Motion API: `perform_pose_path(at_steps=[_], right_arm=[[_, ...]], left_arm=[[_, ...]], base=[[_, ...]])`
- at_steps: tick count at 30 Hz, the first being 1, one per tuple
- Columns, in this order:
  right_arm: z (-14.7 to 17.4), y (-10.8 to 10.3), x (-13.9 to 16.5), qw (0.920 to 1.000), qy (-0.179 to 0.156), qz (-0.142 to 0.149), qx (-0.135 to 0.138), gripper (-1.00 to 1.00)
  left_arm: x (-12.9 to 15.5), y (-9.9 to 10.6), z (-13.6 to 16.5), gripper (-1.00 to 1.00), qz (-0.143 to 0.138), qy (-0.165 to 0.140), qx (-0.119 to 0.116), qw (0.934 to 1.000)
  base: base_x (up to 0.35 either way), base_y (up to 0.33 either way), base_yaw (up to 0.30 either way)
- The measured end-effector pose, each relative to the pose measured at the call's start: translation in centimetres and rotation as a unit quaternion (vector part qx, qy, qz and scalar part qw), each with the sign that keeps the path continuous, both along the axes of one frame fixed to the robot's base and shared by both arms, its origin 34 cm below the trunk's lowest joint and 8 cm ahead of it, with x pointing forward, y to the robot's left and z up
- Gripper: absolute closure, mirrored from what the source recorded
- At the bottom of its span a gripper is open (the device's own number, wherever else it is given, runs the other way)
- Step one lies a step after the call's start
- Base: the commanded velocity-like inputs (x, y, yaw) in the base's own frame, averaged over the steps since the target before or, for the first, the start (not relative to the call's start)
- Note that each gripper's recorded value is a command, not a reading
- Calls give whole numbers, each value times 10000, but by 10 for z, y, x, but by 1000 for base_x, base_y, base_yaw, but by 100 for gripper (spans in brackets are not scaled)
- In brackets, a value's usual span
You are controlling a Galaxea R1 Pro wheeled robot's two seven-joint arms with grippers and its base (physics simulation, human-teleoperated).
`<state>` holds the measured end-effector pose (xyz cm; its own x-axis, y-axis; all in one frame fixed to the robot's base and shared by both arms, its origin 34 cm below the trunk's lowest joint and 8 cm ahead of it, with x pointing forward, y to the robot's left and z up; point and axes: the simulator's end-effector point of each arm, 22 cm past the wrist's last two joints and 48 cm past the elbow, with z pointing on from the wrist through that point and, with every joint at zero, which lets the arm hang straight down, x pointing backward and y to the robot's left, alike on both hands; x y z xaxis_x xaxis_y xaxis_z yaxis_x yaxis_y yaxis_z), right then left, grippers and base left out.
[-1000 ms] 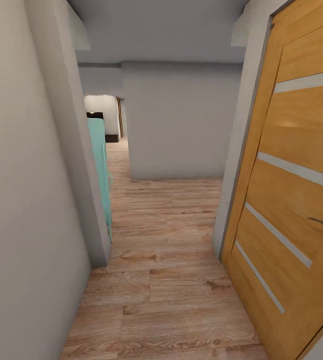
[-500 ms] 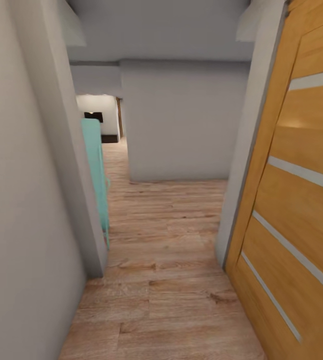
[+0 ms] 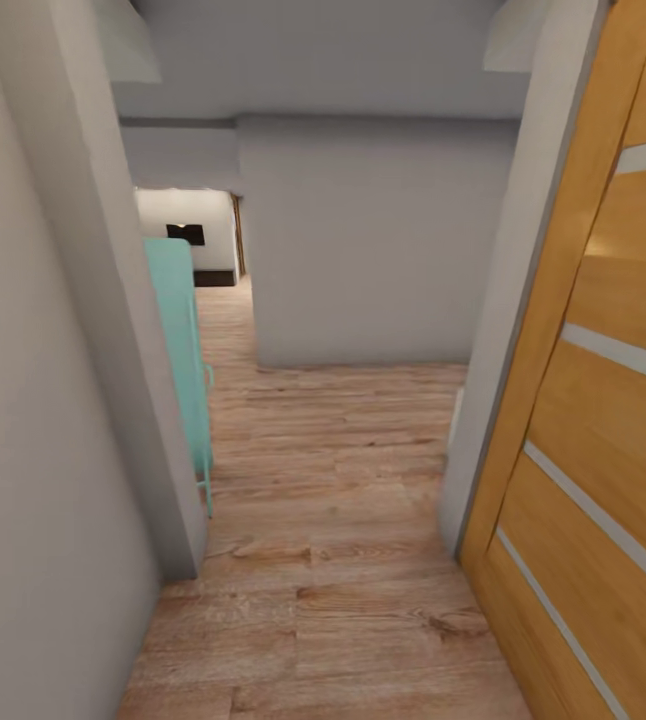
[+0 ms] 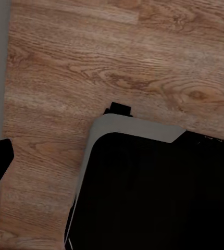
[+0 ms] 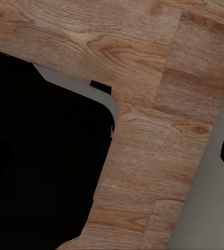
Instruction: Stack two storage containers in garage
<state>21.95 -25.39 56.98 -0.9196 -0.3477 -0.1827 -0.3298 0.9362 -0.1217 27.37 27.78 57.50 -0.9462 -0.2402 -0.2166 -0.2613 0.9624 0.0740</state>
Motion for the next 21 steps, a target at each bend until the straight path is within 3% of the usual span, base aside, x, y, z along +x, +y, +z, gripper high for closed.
perform_pose_path(at_steps=[21], right_arm=[[0,-1,0,10000,-1,-96,1,-100]], left_arm=[[-1,0,0,-100,-11,15,-3,10000]], base=[[322,0,0]])
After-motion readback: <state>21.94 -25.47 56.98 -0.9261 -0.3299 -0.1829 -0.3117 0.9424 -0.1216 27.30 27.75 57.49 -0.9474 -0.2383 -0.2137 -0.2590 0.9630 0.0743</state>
